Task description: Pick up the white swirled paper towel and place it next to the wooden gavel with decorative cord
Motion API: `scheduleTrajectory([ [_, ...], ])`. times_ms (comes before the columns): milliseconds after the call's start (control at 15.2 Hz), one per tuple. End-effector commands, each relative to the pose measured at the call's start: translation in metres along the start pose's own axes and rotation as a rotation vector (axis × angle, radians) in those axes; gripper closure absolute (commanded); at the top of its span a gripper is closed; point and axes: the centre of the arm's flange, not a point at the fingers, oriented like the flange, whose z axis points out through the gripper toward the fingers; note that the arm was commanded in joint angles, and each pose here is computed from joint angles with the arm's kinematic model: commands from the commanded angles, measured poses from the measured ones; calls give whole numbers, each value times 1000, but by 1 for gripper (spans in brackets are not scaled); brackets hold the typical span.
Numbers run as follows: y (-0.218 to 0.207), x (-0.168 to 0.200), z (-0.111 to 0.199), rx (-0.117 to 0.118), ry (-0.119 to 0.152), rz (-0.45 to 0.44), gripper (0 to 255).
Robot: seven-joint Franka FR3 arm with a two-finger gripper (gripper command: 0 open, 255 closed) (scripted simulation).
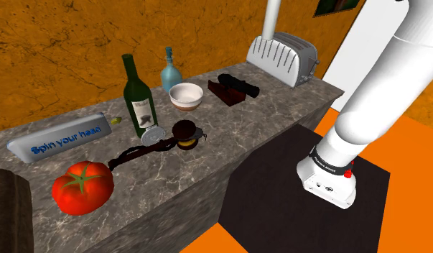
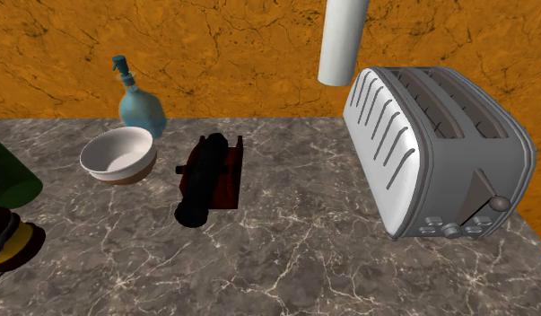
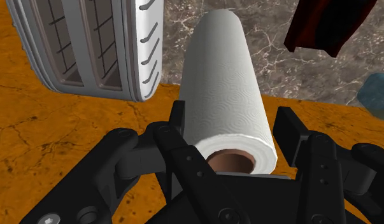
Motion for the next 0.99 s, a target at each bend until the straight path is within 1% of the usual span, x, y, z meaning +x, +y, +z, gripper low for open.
scheduleTrajectory([
  [0,0,2,-11,0,0,0,255],
  [264,0,6,-30,0,0,0,255],
  [924,-128,-25,-37,0,0,0,255],
])
